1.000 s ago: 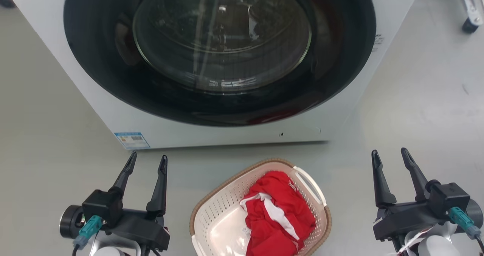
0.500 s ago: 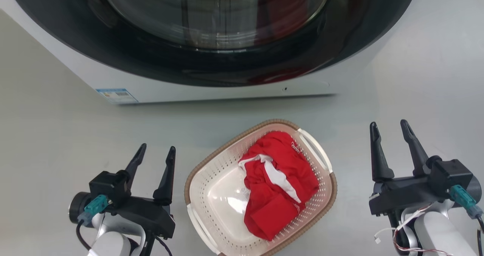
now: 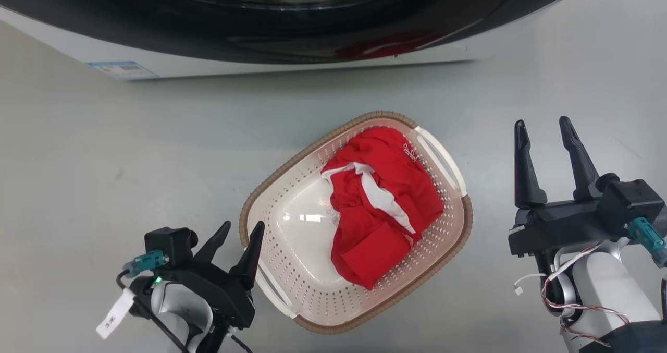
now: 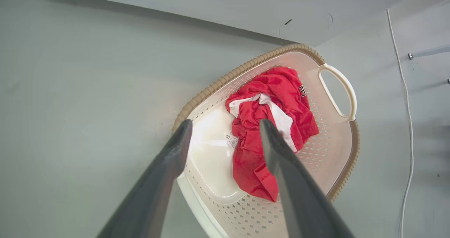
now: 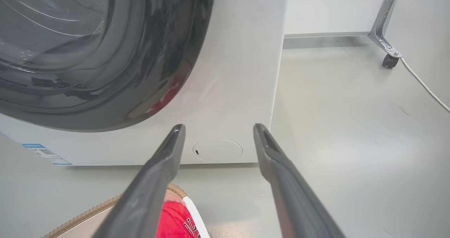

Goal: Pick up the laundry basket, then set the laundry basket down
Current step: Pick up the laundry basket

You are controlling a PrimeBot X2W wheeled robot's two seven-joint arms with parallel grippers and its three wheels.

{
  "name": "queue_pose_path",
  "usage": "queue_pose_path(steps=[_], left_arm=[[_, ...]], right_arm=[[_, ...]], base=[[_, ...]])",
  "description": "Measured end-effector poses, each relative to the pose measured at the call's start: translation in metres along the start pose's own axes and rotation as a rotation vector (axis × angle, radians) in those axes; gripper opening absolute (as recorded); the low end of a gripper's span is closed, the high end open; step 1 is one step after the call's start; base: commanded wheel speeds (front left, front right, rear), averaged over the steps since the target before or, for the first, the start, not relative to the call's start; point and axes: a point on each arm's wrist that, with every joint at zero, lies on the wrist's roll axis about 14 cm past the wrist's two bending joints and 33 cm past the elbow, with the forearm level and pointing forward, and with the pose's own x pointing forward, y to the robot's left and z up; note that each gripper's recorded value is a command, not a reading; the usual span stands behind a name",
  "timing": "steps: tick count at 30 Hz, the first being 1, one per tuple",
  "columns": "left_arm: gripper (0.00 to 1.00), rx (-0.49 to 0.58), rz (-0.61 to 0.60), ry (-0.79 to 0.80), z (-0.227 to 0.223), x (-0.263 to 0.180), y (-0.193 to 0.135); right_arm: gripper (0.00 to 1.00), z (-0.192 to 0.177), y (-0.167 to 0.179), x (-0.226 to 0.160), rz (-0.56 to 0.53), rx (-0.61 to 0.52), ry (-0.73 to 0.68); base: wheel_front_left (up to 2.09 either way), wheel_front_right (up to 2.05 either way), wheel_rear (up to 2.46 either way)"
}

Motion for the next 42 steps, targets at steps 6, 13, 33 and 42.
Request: queue_pose_path(steps=[6,13,33,42], left_arm=[[1.0,-0.097,0.041,0.167,-0.04,0.012,0.018],[1.0,-0.158,0.075,0.279,-0.066,0.015,0.031],[1.0,-0.263,0.101,0.461,-0.096,0.03,0.034],[1.0,-0.325,0.13,0.511,-0.104,0.035,0.038]], right_arm=[[1.0,-0.02,-0.002,0.013,-0.002,0.005,0.031],[1.0,-0.035,-0.004,0.016,-0.004,0.009,0.065],[1.0,-0.047,-0.012,0.015,-0.034,0.027,0.097],[1.0,-0.049,-0.016,0.017,-0.049,0.031,0.101]], base=[[0.0,0.0,0.0],[0.0,0.0,0.0],[0.0,0.0,0.0],[0.0,0.0,0.0]])
